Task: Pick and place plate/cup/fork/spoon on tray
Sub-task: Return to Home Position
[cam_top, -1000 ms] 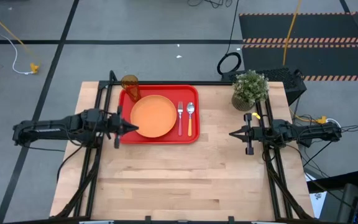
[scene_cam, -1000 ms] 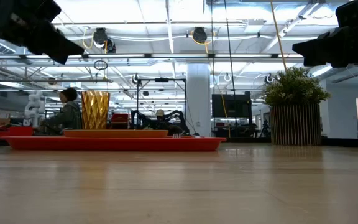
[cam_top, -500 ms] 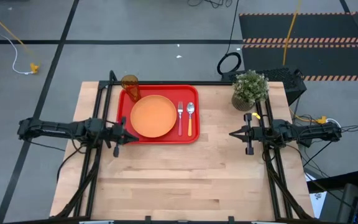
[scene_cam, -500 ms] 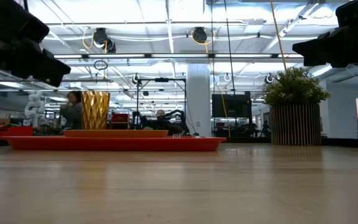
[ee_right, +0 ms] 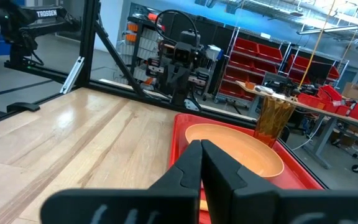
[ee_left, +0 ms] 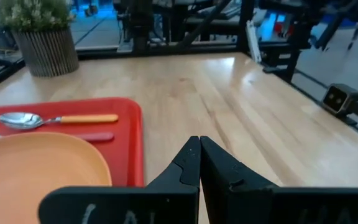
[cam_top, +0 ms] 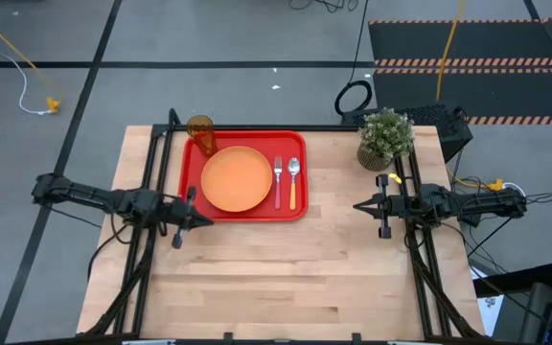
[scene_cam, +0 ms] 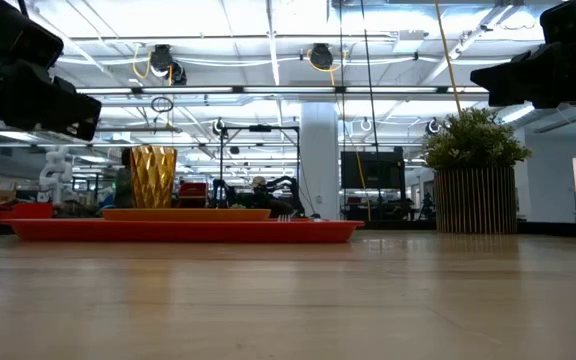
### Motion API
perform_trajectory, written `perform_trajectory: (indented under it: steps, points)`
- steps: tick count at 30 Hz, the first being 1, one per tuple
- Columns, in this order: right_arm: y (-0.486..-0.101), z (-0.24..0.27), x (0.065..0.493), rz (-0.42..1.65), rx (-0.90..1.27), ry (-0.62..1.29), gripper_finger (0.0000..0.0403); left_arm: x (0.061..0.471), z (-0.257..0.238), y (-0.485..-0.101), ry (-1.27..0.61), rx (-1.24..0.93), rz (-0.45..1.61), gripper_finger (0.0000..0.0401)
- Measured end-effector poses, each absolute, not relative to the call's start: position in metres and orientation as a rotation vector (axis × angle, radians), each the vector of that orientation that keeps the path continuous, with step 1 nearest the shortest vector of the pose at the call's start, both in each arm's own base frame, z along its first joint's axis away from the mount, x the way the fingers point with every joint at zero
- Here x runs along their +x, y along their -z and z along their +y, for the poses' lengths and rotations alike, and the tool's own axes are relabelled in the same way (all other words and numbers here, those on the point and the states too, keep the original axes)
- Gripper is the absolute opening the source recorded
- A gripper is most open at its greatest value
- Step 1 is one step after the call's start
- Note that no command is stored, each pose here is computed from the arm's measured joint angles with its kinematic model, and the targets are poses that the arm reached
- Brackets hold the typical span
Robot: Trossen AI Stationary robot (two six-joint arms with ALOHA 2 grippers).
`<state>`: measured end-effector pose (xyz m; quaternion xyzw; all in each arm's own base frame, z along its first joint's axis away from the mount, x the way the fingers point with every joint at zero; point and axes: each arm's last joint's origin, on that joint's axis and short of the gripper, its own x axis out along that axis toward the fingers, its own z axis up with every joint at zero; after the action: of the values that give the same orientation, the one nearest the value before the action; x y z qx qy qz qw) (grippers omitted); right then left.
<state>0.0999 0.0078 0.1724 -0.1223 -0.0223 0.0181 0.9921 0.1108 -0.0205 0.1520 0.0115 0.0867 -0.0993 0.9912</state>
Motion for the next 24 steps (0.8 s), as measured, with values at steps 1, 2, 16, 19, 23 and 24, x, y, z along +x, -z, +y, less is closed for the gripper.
perform_trajectory:
  steps: [1, 2, 16, 19, 23, 24]
  points:
    - [-0.172, 0.008, 0.100, -0.045, -0.245, -0.036, 0.0000, 0.110, -0.021, -0.153, 0.203, 0.024, 0.164, 0.0000]
    - [-0.172, 0.008, 0.100, -0.045, -0.245, -0.036, 0.0000, 0.109, -0.021, -0.154, 0.208, 0.029, 0.150, 0.0000]
    - [-0.172, 0.008, 0.100, -0.045, -0.245, -0.036, 0.0000, 0.096, -0.016, -0.169, 0.222, 0.086, -0.044, 0.0000]
    - [-0.172, 0.008, 0.100, -0.045, -0.245, -0.036, 0.0000, 0.096, -0.012, -0.170, 0.184, 0.096, -0.051, 0.0000]
    - [-0.172, 0.008, 0.100, -0.045, -0.245, -0.036, 0.0000, 0.097, -0.008, -0.169, 0.138, 0.097, -0.037, 0.0001]
    - [-0.172, 0.008, 0.100, -0.045, -0.245, -0.036, 0.0000, 0.097, -0.007, -0.169, 0.128, 0.097, -0.038, 0.0001]
